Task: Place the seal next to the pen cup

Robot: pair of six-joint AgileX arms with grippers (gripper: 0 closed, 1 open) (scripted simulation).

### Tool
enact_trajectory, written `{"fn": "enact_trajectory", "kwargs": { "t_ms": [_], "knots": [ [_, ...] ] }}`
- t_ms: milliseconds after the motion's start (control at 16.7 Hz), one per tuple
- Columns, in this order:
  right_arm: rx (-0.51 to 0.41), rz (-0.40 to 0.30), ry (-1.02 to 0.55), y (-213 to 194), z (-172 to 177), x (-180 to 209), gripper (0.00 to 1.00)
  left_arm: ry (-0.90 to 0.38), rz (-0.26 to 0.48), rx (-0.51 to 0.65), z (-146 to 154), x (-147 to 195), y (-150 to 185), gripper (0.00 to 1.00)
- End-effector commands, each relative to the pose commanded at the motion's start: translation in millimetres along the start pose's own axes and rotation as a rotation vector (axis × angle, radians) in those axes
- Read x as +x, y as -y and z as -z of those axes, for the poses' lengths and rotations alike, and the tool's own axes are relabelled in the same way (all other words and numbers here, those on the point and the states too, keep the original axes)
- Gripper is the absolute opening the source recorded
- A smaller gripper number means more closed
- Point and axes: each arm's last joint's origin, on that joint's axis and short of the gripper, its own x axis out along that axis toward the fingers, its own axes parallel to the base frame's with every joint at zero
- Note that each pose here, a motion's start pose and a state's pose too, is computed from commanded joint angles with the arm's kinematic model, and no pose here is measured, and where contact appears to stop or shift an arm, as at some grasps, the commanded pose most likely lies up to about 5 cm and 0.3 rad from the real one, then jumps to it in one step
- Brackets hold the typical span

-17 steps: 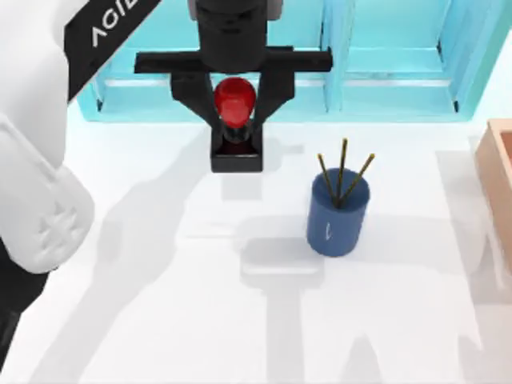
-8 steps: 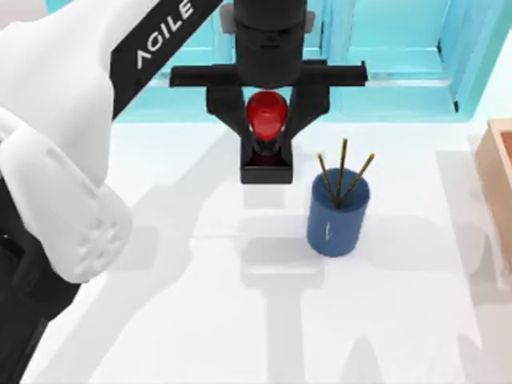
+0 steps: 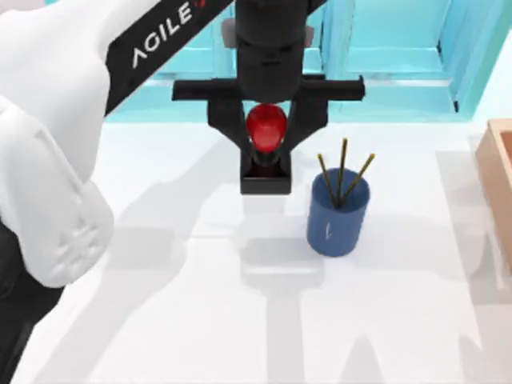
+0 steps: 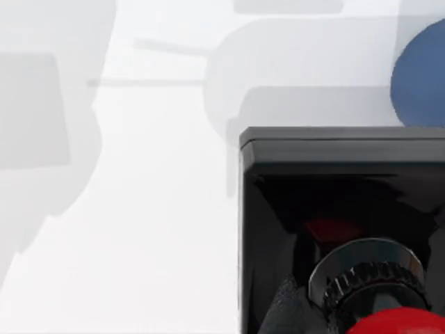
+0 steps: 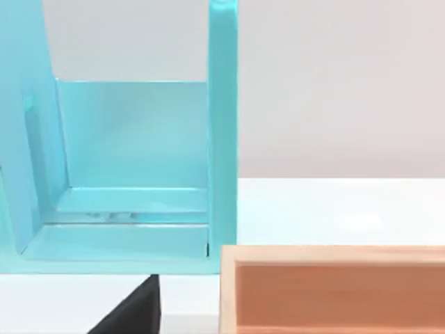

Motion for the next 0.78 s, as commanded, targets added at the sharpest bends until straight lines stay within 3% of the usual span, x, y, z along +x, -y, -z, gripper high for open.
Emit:
{"fn": "enact_trajectory", "kwargs": {
  "t_ms": [180, 780],
  "knots": [
    [0.000, 0.000, 0.000, 0.0, 0.0, 0.0, 1.00, 0.000, 0.000, 0.000, 0.0, 0.0, 0.0, 0.00],
    [0.000, 0.000, 0.000, 0.0, 0.0, 0.0, 1.00, 0.000, 0.000, 0.000, 0.0, 0.0, 0.0, 0.75]
  ]
}}
